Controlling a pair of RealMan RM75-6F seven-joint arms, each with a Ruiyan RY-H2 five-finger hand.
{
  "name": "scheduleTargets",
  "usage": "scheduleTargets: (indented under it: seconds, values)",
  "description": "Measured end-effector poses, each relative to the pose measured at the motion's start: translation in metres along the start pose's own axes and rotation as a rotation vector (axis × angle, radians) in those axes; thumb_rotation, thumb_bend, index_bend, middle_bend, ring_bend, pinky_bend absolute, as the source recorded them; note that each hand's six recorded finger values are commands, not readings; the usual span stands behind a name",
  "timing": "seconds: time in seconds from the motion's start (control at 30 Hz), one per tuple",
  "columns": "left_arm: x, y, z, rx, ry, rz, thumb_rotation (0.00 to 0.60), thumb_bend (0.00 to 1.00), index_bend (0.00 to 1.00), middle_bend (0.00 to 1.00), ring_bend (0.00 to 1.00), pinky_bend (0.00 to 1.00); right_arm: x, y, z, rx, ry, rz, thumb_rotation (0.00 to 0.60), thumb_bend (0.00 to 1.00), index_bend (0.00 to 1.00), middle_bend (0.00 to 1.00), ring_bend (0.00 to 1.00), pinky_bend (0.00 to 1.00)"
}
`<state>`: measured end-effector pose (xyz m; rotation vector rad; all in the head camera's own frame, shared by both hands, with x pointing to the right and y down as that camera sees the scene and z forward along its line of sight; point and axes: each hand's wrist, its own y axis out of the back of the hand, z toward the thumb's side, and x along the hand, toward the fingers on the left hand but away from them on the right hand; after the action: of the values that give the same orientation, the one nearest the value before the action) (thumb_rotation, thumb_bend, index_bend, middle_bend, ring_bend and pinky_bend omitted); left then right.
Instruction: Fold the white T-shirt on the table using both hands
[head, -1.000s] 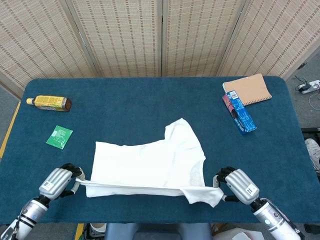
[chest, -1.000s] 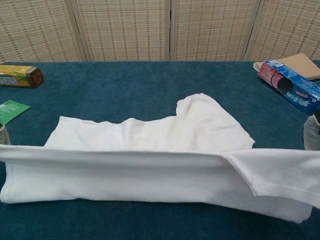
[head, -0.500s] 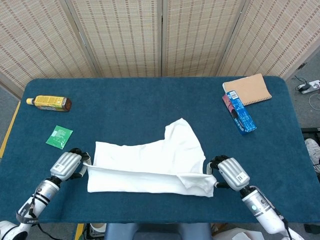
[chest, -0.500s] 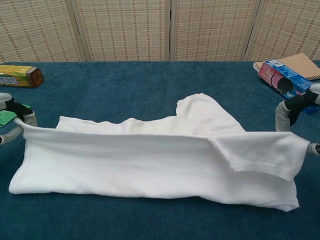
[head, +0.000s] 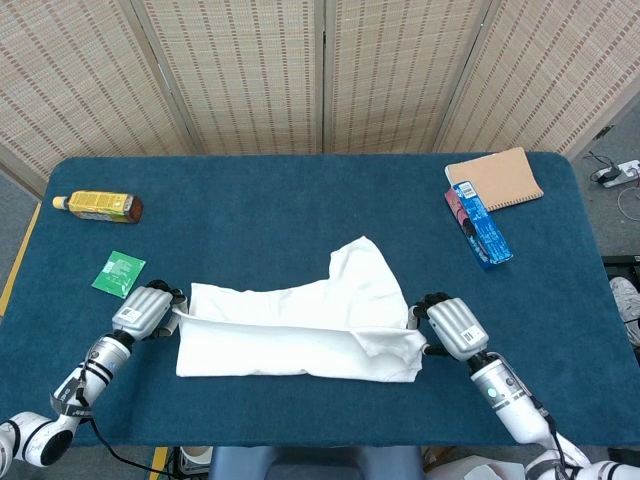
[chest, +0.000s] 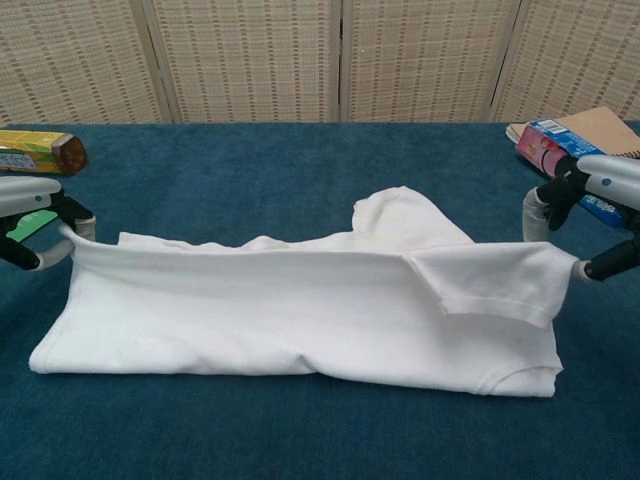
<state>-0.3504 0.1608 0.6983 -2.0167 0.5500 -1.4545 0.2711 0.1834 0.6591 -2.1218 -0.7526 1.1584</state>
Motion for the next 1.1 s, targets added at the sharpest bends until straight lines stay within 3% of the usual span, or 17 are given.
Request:
scheduleTargets:
  seconds: [0.63, 1.1]
  values:
    - [0.034, 0.008, -0.006, 0.007, 0.051, -0.009, 0.600, 0.61, 0.77, 0.42, 0.35, 0.16, -0.026, 0.007, 0.000, 0.016, -0.038, -0.032, 0.600, 0.65, 0.89, 0.53, 0.34, 0.33]
    - [0.061, -0.001, -0.011, 0.052, 0.100, -0.052, 0.600, 0.61, 0.77, 0.41, 0.35, 0.15, -0.037, 0.007, -0.003, 0.014, -0.071, -0.045, 0.600, 0.65, 0.89, 0.53, 0.34, 0.33]
